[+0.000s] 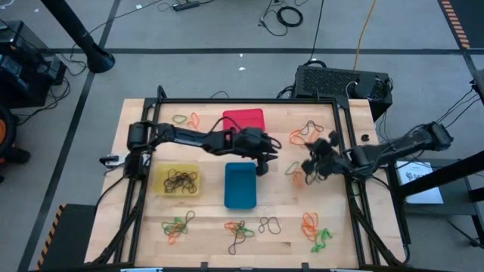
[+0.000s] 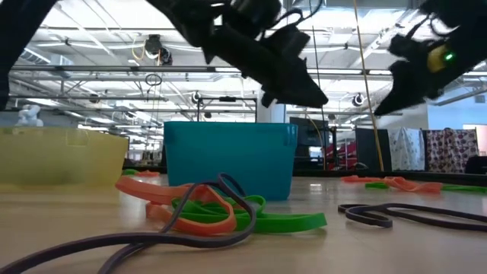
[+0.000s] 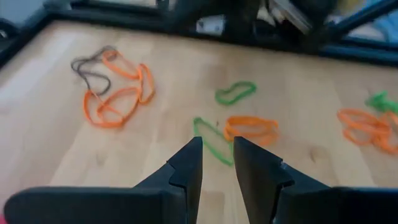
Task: Sort rubber bands into baskets
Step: Put the purple rubber band into the yellow bin
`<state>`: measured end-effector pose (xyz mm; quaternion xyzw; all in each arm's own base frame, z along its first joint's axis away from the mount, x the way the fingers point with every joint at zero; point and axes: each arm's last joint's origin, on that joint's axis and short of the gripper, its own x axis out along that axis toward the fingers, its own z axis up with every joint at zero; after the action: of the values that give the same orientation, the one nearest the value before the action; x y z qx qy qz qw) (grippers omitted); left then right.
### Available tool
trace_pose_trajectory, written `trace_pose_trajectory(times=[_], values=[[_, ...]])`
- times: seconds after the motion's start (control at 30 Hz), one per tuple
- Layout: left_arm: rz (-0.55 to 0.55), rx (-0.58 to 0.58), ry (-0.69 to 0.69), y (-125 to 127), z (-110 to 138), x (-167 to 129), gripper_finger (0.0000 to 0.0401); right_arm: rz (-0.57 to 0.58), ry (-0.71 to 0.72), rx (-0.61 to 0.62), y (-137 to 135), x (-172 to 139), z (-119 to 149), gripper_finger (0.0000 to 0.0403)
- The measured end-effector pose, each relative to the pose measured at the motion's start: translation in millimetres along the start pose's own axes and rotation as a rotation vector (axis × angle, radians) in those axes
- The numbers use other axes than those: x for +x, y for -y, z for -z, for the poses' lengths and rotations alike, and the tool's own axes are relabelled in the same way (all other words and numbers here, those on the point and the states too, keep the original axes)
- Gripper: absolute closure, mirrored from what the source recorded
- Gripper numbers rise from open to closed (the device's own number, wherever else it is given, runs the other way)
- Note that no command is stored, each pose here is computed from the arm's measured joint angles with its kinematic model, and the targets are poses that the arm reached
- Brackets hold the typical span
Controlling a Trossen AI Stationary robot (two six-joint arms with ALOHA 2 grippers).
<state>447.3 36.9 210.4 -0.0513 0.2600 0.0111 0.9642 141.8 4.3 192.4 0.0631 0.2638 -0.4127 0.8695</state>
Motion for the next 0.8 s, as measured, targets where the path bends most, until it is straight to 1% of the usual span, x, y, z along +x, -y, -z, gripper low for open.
trace_pose_trajectory(times=[0.07, 0.13, 0.23, 0.33, 0.4, 0.57, 0.63, 0.8], values=[[0.014, 0.047, -0.012, 2, -3, 1, 0.0304, 0.075, -0.042, 0.054, 11, 10, -3, 0.0403], [0.018, 0.109, -0.007, 2, -5, -1, 0.0304, 0.12, -0.098, 0.114, 23, 21, -7, 0.0403], [0.016, 0.135, 0.014, 3, -15, -14, 0.0304, 0.133, -0.18, 0.181, 40, 37, -13, 0.0403], [0.009, 0.205, 0.071, 4, -31, -31, 0.0304, 0.151, -0.213, 0.227, 60, 53, -19, 0.0403], [0.0, 0.226, 0.094, 2, -38, -40, 0.0304, 0.135, -0.244, 0.253, 73, 63, -22, 0.0403], [-0.023, 0.252, 0.104, -6, -44, -49, 0.0304, 0.121, -0.341, 0.362, 100, 88, -18, 0.0403], [-0.037, 0.265, 0.096, -13, -44, -50, 0.0304, 0.135, -0.387, 0.383, 109, 96, -18, 0.0403], [-0.066, 0.244, 0.078, -29, -43, -52, 0.0304, 0.149, -0.483, 0.352, 119, 118, -21, 0.0403]])
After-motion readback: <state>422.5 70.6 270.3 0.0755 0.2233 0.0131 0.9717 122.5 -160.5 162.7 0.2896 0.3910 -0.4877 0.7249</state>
